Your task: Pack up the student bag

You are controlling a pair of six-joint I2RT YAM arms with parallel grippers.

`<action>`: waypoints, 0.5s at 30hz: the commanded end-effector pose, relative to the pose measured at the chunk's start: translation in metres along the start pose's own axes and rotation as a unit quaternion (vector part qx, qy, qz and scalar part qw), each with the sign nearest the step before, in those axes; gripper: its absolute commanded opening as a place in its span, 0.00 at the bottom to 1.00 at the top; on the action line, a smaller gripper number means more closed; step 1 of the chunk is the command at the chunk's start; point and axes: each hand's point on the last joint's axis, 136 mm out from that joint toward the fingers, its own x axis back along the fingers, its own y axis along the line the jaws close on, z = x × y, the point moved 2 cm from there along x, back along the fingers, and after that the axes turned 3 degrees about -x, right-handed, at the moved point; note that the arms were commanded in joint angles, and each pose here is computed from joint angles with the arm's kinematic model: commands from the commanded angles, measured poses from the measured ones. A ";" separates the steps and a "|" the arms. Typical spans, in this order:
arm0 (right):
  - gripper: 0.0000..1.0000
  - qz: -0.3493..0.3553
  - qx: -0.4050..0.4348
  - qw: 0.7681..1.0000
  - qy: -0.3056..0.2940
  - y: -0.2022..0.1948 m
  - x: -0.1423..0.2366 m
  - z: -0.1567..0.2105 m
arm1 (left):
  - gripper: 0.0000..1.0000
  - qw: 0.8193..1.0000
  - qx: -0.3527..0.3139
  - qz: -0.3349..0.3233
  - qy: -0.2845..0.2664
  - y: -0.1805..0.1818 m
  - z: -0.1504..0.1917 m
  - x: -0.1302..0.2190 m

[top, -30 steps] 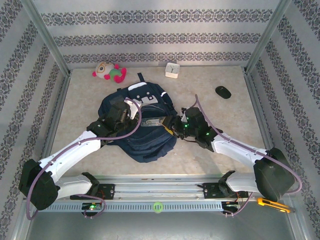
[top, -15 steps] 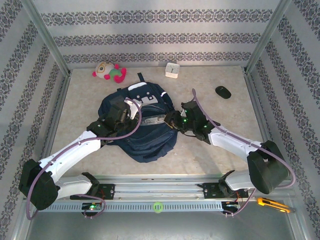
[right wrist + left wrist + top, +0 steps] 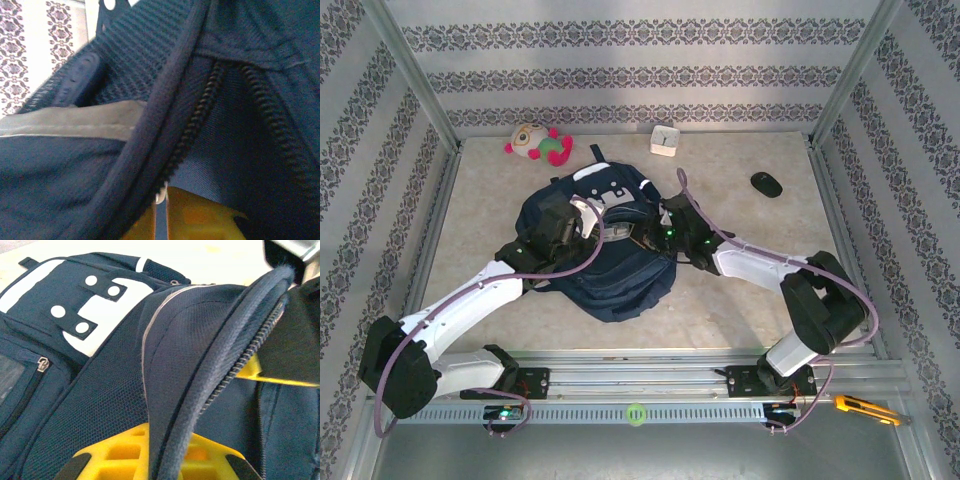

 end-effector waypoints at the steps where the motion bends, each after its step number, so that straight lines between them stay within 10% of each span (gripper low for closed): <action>1: 0.15 -0.037 0.017 0.999 -0.027 0.019 -0.003 -0.011 | 0.01 0.994 -0.001 0.045 -0.102 -0.014 -0.054 0.015; 5: 0.31 -0.038 0.020 0.998 -0.041 0.014 0.012 -0.012 | 0.03 0.995 -0.006 0.047 -0.091 -0.015 -0.046 0.015; 9: 0.45 -0.029 0.040 0.997 -0.059 0.006 0.047 -0.005 | 0.37 0.995 -0.002 0.051 -0.086 -0.015 -0.044 0.021; 15: 0.54 0.014 0.167 0.981 -0.094 0.010 0.107 0.001 | 0.58 0.993 0.064 0.024 -0.097 0.000 -0.048 0.050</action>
